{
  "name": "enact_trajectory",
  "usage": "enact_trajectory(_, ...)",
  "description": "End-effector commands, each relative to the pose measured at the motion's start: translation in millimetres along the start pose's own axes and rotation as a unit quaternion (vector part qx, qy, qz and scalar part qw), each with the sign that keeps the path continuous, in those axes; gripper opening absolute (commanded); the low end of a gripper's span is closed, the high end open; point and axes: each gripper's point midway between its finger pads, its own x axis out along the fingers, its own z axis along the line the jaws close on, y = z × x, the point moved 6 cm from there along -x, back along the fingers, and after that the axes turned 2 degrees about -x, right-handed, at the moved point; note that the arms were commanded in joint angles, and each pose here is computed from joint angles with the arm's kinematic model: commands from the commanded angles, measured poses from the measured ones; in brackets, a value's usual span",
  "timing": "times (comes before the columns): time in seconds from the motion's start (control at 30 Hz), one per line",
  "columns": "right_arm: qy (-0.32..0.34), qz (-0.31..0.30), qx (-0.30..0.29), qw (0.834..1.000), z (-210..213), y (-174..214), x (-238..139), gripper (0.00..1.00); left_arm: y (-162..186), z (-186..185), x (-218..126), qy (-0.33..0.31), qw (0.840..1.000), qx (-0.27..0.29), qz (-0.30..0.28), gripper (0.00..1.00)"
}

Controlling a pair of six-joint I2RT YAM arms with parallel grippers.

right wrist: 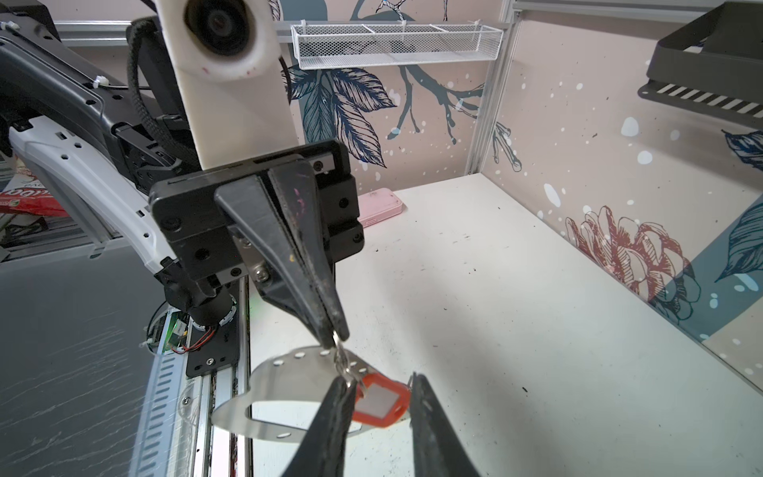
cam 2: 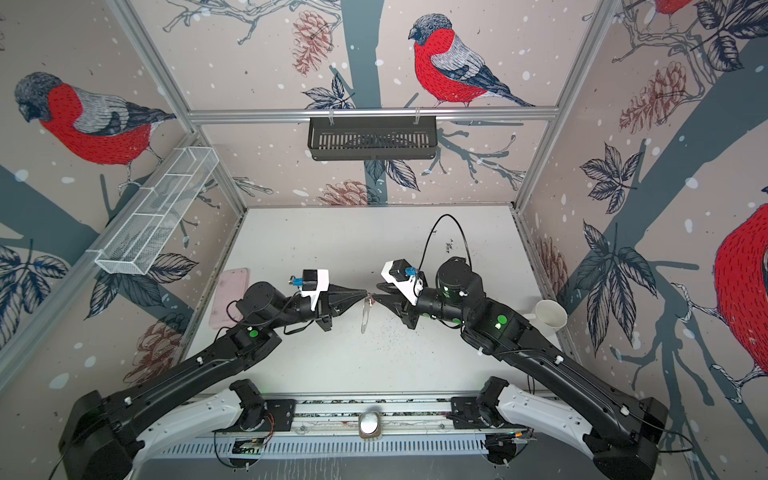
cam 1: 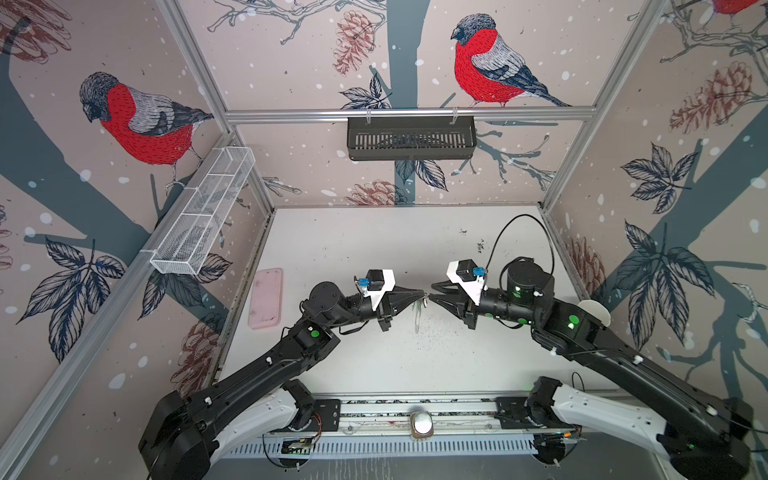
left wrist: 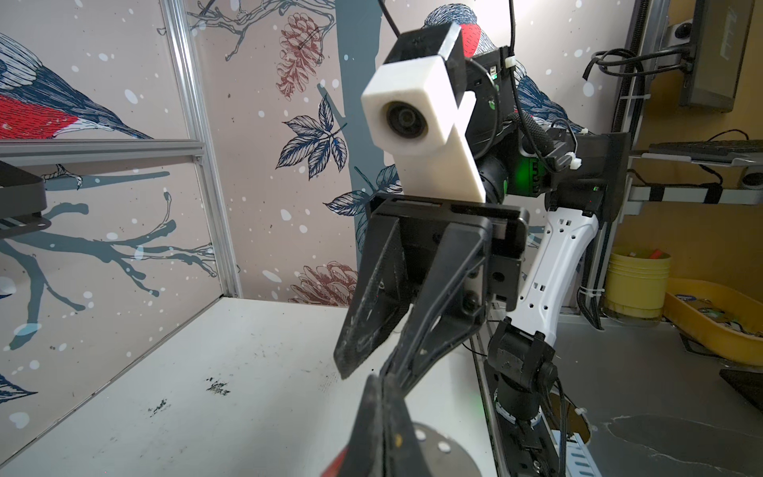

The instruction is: Put the keys on the keyring

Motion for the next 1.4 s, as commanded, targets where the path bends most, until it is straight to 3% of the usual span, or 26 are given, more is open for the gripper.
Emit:
enact_trajectory(0.0, -0.014, -0.021, -0.002, 1.000, 1.3, -6.1, 3.7, 0.28, -12.8, -4.0, 0.7, 0.018, 0.999, 0.018, -0.027, 0.00)
enact_trajectory(0.77, -0.044, -0.038, -0.003, 0.998, 3.8, -6.9, 15.5, 0.18, -14.8, -8.9, -0.7, 0.036, 0.998, 0.020, -0.039, 0.00)
enact_trajectory(1.07, -0.054, -0.043, -0.006, 0.998, 3.9, -9.1, 18.8, 0.00, -12.0, -9.0, 0.2, 0.043, 0.998, 0.015, -0.043, 0.00)
enact_trajectory(1.3, -0.043, -0.033, -0.008, 0.999, 2.8, -8.5, 15.3, 0.00, -11.0, -4.7, -0.8, 0.019, 0.999, 0.013, -0.035, 0.00)
enact_trajectory(1.37, -0.040, -0.021, -0.006, 0.999, 2.2, -5.9, 15.4, 0.00, -12.3, -3.4, -2.6, 0.007, 0.999, 0.016, -0.032, 0.05)
